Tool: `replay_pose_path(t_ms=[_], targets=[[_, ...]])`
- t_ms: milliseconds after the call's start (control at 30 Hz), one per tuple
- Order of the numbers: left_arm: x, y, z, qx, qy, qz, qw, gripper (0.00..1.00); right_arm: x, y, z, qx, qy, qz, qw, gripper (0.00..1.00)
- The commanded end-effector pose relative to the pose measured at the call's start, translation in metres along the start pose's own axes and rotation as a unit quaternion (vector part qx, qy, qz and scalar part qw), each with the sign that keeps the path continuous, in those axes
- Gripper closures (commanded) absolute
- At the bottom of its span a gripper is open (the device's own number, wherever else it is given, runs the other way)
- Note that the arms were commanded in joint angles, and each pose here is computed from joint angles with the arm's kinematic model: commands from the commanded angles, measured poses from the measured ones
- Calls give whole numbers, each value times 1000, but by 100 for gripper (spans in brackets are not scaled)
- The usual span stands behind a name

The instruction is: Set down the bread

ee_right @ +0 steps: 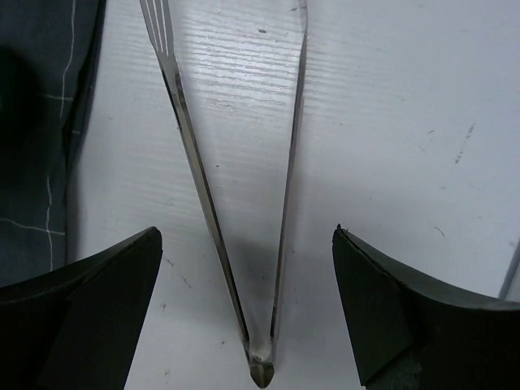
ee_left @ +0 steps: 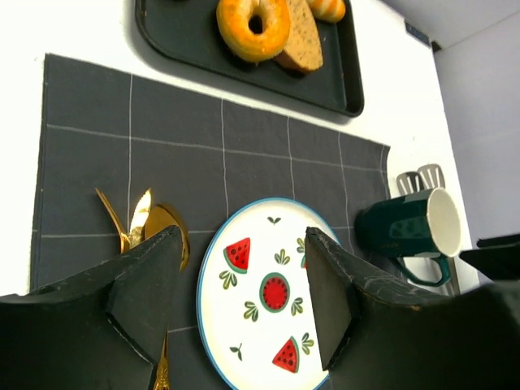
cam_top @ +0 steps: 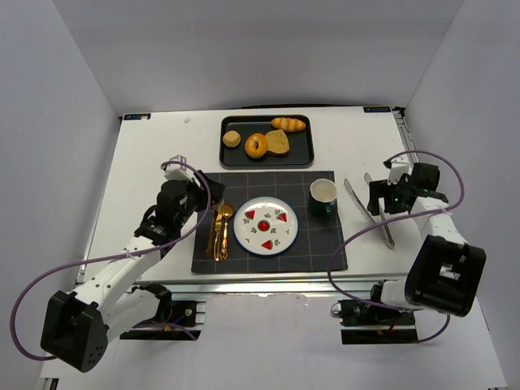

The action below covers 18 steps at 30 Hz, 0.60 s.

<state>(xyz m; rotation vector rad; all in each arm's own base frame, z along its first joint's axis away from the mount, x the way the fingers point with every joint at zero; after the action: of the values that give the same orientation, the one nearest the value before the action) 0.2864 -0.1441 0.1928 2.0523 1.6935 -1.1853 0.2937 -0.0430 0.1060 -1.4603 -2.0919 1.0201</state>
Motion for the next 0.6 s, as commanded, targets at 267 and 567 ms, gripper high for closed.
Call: replay_pose_path(t_ms=[267, 567], targets=[[-1, -7, 0, -4, -6, 11, 1000, 29, -10, 42, 24, 74, -70, -37, 994, 12], [4, -21, -3, -24, -18, 7, 1000, 29, 13, 42, 59, 126, -130, -112, 977, 22]])
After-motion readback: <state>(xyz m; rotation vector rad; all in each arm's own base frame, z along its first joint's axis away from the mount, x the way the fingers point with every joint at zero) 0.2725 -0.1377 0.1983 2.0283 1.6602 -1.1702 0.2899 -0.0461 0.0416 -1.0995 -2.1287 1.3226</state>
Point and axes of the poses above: each gripper's point midway between its finger pads, its own y axis out along the fingers, its own x axis along the line the jaws close on, z = x × y, the point moved 3 cm from there along -y, back along the fingers, and after that the axes turned 10 degrees about -y, right-handed, at the moved point
